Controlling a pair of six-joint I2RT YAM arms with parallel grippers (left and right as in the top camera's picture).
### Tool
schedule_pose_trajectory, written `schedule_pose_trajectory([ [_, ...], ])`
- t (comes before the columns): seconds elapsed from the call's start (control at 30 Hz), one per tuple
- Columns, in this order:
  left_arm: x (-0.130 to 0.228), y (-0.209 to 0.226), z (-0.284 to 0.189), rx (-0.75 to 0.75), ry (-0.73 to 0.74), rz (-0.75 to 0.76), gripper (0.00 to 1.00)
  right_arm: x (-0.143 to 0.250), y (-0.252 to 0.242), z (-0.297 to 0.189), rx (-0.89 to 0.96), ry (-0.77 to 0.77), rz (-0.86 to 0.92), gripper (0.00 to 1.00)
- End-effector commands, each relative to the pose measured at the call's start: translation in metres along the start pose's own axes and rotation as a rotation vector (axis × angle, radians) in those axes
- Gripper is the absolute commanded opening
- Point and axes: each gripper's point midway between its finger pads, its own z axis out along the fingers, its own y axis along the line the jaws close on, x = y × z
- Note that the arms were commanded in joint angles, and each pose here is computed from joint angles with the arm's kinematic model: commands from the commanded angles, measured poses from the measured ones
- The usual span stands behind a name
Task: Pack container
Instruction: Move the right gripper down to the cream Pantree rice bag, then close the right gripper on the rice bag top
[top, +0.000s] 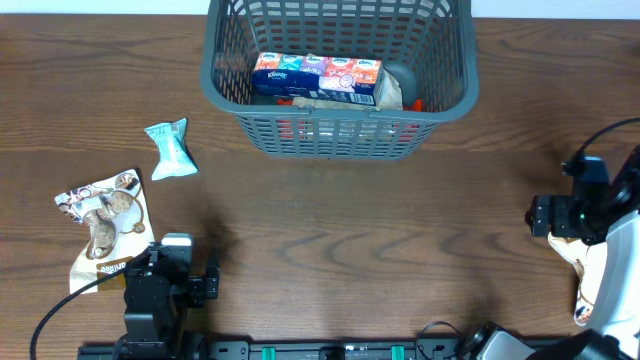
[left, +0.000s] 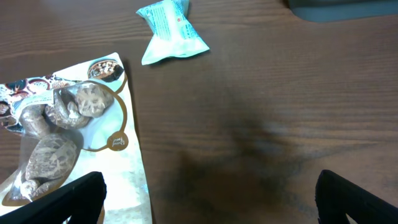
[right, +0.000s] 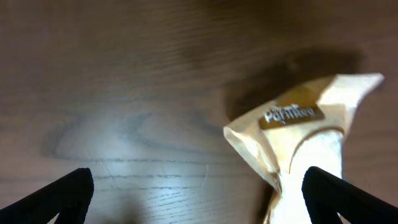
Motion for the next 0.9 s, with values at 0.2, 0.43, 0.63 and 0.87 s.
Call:
schedule_pose_trajectory([
  [0.2,-0.003,-0.001,-0.002,0.009,-0.012,0.001,0.99,0.020,-0.033,0.011,-0.106,-0.048,0.001,0.99],
  [0.43,-0.003,-0.001,-0.002,0.008,-0.011,0.000,0.99,0.038,-0.058,0.009,-0.068,-0.050,-0.006,0.99],
  [0.63,-0.003,-0.001,-0.002,0.009,-0.011,0.000,0.99,0.047,-0.079,0.015,-0.017,-0.028,-0.031,0.99],
  [0.87,-0.003,-0.001,-0.002,0.008,-0.012,0.000,0.99,0.059,-0.083,0.037,-0.077,0.017,-0.020,0.99],
])
